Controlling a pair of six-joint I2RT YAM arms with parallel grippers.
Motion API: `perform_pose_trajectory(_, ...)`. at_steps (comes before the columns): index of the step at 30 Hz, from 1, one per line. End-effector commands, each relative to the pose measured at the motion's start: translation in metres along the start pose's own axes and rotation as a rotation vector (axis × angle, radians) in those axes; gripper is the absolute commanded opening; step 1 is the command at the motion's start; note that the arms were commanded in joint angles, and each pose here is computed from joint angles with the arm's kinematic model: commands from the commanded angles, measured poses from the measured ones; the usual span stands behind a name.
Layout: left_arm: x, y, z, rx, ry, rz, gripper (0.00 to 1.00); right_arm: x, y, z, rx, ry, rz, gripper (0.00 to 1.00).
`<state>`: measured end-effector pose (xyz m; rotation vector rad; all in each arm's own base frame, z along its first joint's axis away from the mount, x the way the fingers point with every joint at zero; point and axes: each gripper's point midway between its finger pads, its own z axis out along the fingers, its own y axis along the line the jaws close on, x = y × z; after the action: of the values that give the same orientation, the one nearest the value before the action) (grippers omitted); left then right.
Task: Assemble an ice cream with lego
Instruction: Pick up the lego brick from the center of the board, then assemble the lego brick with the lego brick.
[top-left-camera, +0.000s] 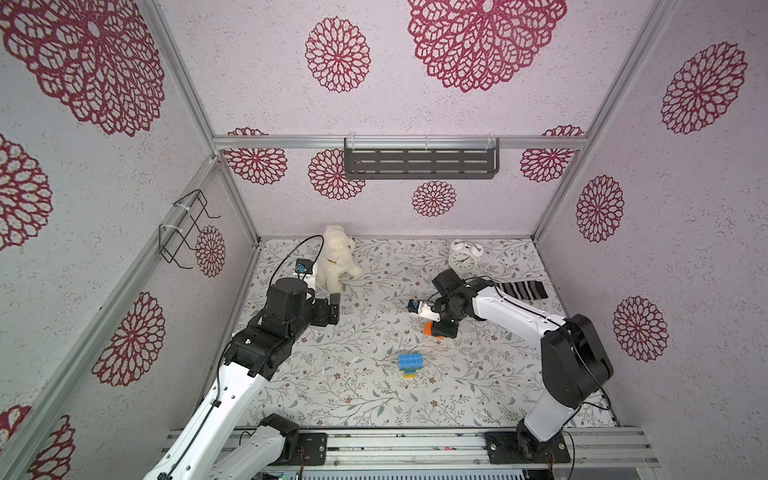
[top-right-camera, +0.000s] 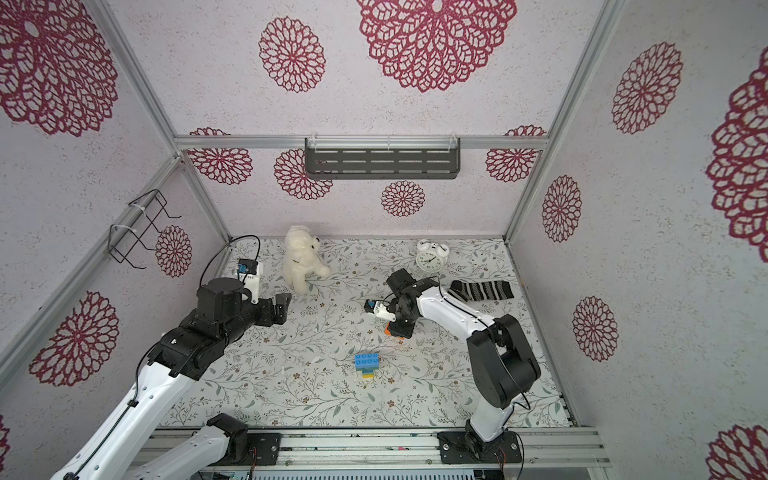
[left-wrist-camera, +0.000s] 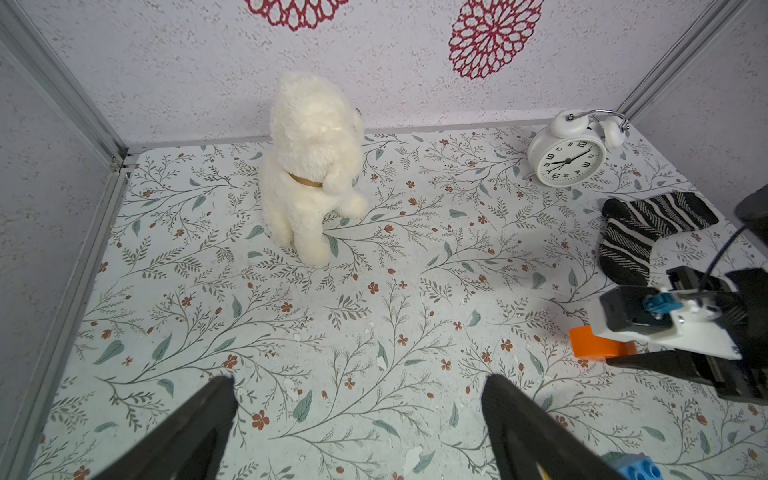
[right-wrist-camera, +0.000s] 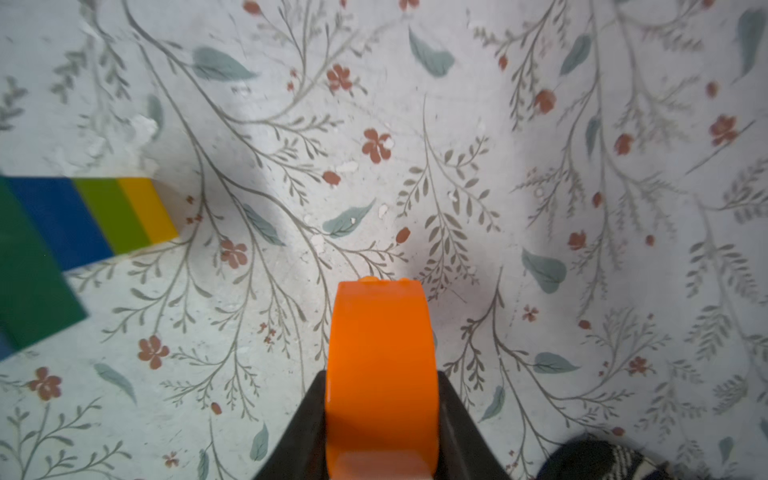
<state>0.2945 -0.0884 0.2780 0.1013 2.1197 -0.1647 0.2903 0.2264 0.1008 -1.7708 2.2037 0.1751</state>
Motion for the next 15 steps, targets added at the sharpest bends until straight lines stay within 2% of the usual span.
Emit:
perform_pose_trajectory(1,-0.003,0.002,0.002,-0.005,-0.007,0.0,0.97,-0.016,0.026,-0.032,-0.074,-0.06,-0.082,0.16)
perform_pose_trajectory(8,-0.004,0.005,0.002,-0.022,0.003,-0.007,0.97,-0.026,0.054,-0.057,-0.131,-0.033,-0.184,0.17)
perform_pose_trajectory(15,-0.003,0.008,0.002,-0.029,0.009,-0.014,0.97,-0.032,0.076,-0.065,-0.148,-0.016,-0.261,0.18)
